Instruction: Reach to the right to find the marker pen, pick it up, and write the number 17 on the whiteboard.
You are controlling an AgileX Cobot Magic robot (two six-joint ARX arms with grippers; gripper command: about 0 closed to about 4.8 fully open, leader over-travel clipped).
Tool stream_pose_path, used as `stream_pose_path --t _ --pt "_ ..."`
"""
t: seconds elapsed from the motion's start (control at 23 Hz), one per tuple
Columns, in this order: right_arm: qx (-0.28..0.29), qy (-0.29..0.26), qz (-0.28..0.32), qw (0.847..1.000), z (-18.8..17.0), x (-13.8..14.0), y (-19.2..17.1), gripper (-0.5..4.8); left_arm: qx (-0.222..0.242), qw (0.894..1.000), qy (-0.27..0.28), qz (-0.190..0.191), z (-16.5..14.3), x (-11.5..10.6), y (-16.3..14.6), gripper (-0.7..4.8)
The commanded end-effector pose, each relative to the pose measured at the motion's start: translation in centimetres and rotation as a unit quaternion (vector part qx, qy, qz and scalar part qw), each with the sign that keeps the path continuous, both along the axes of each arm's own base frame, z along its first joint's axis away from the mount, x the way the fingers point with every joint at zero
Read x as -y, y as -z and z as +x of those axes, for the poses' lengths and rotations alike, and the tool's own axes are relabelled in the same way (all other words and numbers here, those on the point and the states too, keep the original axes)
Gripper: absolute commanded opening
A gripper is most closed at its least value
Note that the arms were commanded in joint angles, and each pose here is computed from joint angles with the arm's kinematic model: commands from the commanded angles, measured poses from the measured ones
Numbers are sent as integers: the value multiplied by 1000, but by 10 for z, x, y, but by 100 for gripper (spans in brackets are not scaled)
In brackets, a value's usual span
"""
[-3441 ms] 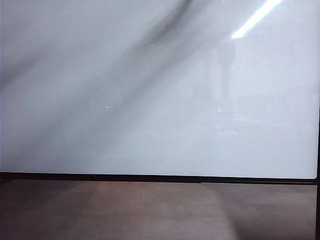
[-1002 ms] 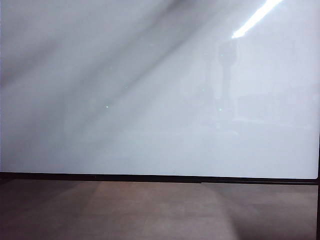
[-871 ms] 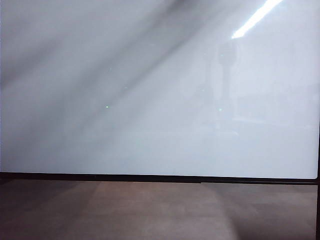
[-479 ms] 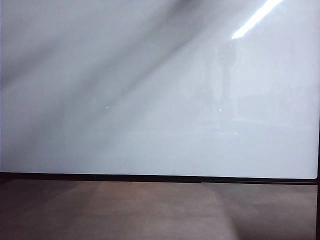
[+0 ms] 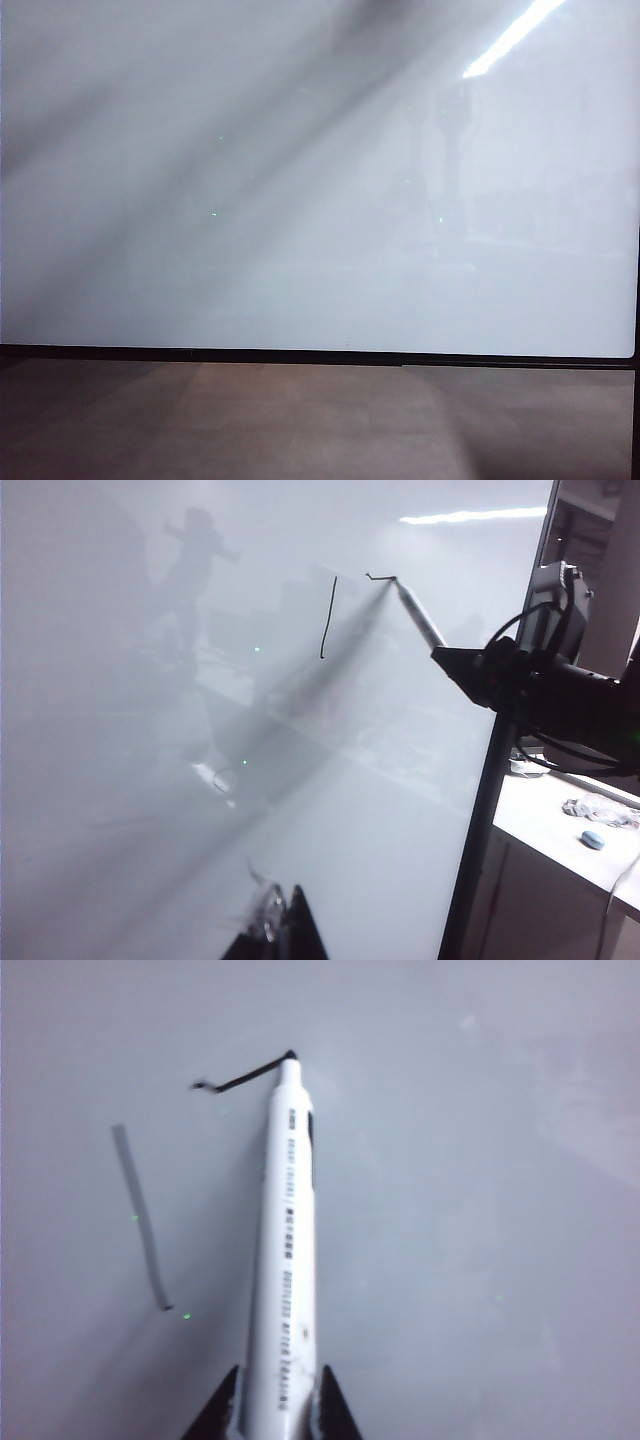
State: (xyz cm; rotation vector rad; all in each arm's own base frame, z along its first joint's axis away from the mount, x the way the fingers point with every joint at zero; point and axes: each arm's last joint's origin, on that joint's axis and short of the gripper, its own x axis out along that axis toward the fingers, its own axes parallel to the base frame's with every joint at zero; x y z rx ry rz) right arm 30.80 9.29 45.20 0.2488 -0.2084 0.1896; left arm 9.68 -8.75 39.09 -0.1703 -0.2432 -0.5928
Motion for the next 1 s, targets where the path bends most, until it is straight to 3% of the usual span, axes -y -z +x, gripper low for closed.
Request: stream_pose_path --t 0.04,1.0 --pt "5 16 12 1000 -1 5 -4 -2 6 1000 2 -4 -1 0 -2 -5" --pt "-53 4 -8 999 3 3 11 -2 6 1000 3 -4 -1 0 -2 -5"
